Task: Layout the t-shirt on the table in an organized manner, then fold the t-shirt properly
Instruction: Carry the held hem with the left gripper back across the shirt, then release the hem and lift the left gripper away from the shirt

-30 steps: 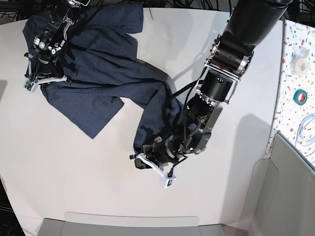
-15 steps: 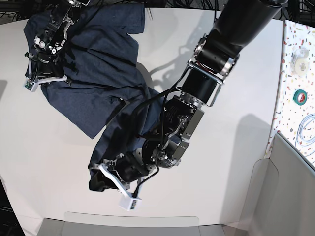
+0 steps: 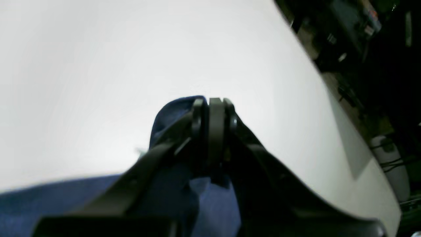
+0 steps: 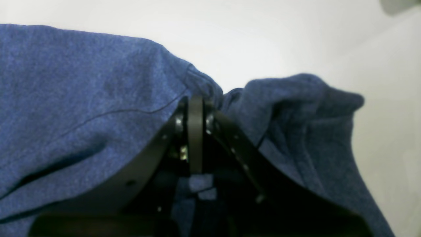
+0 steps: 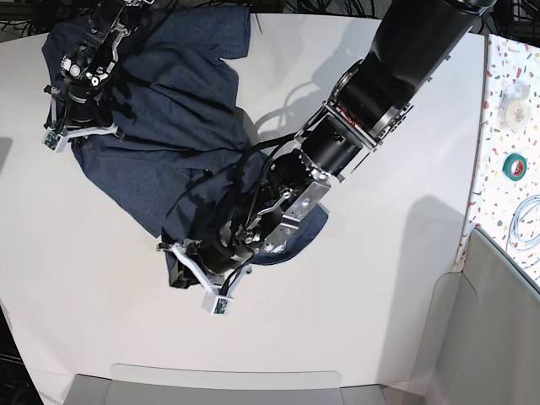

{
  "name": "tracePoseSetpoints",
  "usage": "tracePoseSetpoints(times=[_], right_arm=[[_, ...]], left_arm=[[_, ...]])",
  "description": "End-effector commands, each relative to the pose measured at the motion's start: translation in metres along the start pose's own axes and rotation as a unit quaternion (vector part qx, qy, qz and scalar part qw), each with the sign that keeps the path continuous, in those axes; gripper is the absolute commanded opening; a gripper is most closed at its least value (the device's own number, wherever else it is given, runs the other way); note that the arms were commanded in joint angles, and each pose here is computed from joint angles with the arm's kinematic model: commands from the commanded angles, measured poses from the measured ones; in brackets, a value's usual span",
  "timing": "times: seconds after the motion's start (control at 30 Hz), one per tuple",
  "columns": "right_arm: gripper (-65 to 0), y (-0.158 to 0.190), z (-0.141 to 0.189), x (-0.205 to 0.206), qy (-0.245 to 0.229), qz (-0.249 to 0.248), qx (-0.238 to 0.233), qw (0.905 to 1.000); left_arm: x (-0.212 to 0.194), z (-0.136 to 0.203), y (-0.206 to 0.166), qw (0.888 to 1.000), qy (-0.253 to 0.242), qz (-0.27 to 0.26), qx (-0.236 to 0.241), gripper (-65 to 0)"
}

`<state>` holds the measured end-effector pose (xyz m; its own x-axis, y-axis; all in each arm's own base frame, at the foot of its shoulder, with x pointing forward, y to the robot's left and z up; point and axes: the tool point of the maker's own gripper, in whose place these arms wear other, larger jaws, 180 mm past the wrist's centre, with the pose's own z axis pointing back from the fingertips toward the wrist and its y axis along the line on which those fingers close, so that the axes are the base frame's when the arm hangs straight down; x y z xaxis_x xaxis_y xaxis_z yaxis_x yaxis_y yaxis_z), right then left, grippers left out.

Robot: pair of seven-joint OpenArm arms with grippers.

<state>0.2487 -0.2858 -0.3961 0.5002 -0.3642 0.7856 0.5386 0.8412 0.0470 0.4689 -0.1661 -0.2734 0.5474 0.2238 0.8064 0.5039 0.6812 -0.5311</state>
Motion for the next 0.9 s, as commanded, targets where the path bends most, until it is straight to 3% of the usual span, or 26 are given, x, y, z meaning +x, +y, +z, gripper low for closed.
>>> tracePoseSetpoints(times=[0.0,0.1,0.27,0.33,0.43,0.47,0.53,0.6,0.7,0.8,0.87], right_arm=[[-65.0,0.000,0.002,-0.014,0.031,0.001,0.001,0.9995],[-65.0,0.003,0.003,-0.017,0.035,-0.003,0.002,0.9994],[-65.0,0.001,0.006,-0.022,0.039,-0.001,0.001,0.9993],[-65.0,0.000,0.007,-0.023,0.040,-0.001,0.000,0.9992],[-65.0,0.000,0.007,-0.024,0.041,0.000,0.000,0.9992],[-65.0,-0.001,0.008,-0.025,0.042,0.000,-0.001,0.9991],[-65.0,-0.001,0.008,-0.025,0.041,0.001,-0.001,0.9992],[-65.0,0.000,0.007,-0.023,0.039,0.000,0.000,0.9992],[-65.0,-0.003,0.009,-0.006,0.016,0.004,-0.003,0.9999],[-65.0,-0.004,0.020,0.027,-0.028,0.012,-0.004,0.9995],[-65.0,-0.003,0.031,0.052,-0.064,0.015,-0.004,0.9978]], left_arm=[[0.042,-0.005,-0.021,0.999,-0.044,-0.016,-0.025,-65.0],[0.065,-0.008,-0.003,0.998,-0.062,-0.025,0.011,-65.0],[0.080,-0.004,0.050,0.988,-0.099,-0.019,0.119,-62.2],[0.086,-0.001,0.071,0.982,-0.094,-0.028,0.164,-51.5],[0.068,0.004,0.095,0.971,-0.051,-0.033,0.231,-28.5],[0.062,0.012,0.110,0.961,-0.042,-0.022,0.273,-25.3],[0.051,0.022,0.127,0.946,-0.025,-0.007,0.324,-25.6],[0.045,0.021,0.125,0.948,-0.010,-0.001,0.319,-26.0],[0.052,0.019,0.106,0.960,0.002,0.003,0.281,-26.1],[0.050,0.049,0.122,0.963,0.028,0.024,0.266,-26.2],[0.055,0.075,0.126,0.967,0.027,0.073,0.243,-26.2]])
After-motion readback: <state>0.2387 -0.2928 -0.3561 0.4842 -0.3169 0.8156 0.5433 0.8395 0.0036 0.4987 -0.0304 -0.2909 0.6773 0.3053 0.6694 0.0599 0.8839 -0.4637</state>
